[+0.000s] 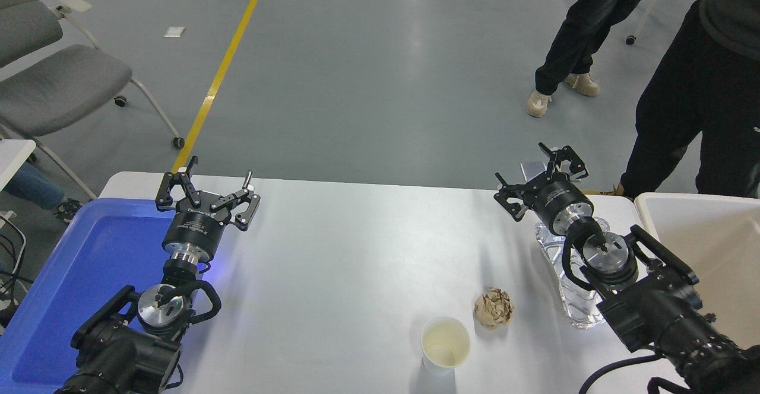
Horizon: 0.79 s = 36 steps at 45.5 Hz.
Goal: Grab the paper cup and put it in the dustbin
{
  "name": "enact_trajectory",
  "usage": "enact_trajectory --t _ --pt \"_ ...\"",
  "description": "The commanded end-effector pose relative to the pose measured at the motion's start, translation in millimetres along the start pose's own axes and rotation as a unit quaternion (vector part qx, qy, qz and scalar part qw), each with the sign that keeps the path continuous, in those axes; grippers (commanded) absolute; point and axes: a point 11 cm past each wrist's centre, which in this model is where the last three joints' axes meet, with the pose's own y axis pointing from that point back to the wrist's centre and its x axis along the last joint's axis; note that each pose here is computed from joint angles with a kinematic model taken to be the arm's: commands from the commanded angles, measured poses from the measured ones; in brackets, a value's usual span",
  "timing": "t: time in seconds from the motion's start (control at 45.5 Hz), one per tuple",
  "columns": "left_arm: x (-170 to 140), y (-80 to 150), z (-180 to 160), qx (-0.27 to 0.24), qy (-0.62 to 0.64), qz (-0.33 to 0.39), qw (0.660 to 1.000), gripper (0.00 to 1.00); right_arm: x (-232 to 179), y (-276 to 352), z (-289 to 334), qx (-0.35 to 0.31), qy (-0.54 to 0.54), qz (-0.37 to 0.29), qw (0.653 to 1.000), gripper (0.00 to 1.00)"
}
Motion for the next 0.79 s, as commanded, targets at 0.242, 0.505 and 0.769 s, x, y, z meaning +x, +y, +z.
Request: enact_trajectory --t 0.242,0.505,0.769 --pt "0 0 -1 0.002 -0.001 0.0 1.0 0.99 -2 -1 1 -0.004 0.009 -0.001 1.0 1.0" --pt "0 0 -1 0.003 -0.002 0.0 1.0 0.99 -6 -3 10 -0.025 0.04 -0.003 0.999 1.0" --pt "0 0 -1 0.003 -0.002 0.0 1.0 0.99 -18 -2 -38 -0.034 0.176 -0.01 0.984 1.0"
